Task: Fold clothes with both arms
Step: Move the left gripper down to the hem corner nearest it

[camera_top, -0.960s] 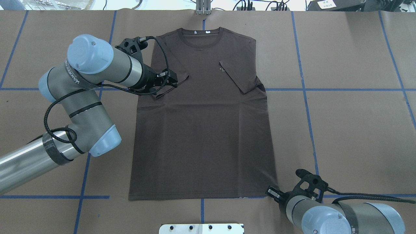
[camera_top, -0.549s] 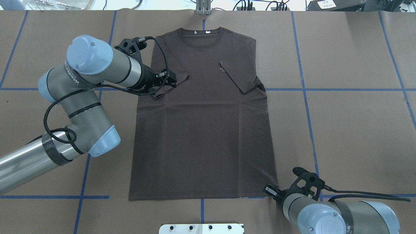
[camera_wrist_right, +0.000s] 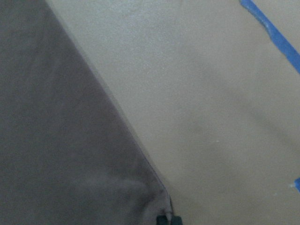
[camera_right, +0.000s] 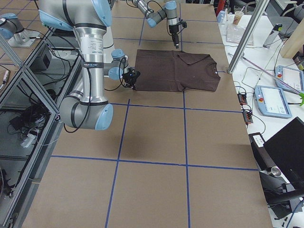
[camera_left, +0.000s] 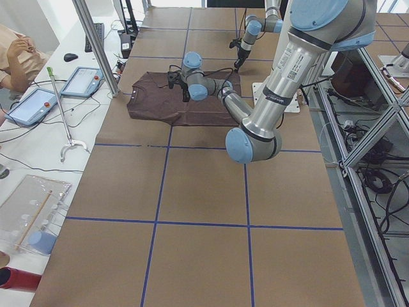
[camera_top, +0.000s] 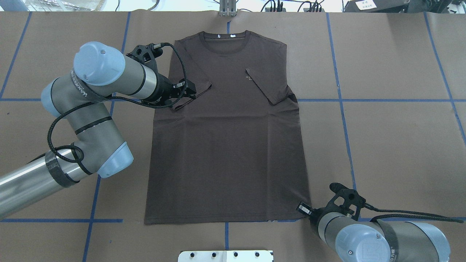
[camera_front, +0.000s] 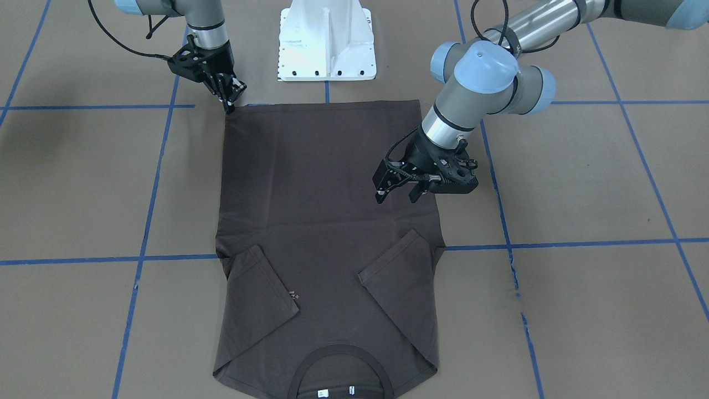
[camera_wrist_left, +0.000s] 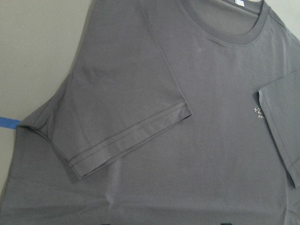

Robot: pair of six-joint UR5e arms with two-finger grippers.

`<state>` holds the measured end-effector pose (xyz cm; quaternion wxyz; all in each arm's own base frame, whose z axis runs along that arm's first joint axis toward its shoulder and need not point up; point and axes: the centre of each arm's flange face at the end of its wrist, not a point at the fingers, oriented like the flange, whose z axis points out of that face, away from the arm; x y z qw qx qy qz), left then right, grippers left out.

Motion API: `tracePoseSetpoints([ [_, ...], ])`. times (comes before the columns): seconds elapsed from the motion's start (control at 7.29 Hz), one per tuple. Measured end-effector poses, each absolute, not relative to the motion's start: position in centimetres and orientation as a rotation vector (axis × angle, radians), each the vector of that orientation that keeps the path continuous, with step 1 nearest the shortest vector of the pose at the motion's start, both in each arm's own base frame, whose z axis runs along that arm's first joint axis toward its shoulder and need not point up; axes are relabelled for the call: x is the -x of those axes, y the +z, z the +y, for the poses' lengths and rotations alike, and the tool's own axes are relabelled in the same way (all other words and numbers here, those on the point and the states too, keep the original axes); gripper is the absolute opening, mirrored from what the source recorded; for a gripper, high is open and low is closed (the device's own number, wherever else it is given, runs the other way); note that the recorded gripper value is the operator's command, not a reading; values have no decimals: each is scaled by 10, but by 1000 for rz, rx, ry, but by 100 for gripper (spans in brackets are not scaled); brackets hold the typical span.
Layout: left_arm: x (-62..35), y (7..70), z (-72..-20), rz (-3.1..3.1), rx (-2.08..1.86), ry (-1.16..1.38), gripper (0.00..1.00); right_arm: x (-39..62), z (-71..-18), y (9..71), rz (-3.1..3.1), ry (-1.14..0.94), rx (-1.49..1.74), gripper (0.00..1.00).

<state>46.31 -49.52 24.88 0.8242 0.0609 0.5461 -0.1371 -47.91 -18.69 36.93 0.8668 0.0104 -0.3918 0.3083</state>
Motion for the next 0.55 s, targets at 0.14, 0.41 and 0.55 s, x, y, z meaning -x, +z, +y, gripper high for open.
tracePoseSetpoints([
  [0.14, -471, 259, -452, 1160, -109, -323, 79, 475, -187, 362, -835, 647, -19, 0],
  [0.41, -480, 279, -344, 1099, -77, -405, 77, 473, -187, 355, -850, 647, -15, 0],
  [0.55, -484, 284, -304, 1030, -51, -438, 74, 473, -186, 354, -853, 646, -13, 0],
])
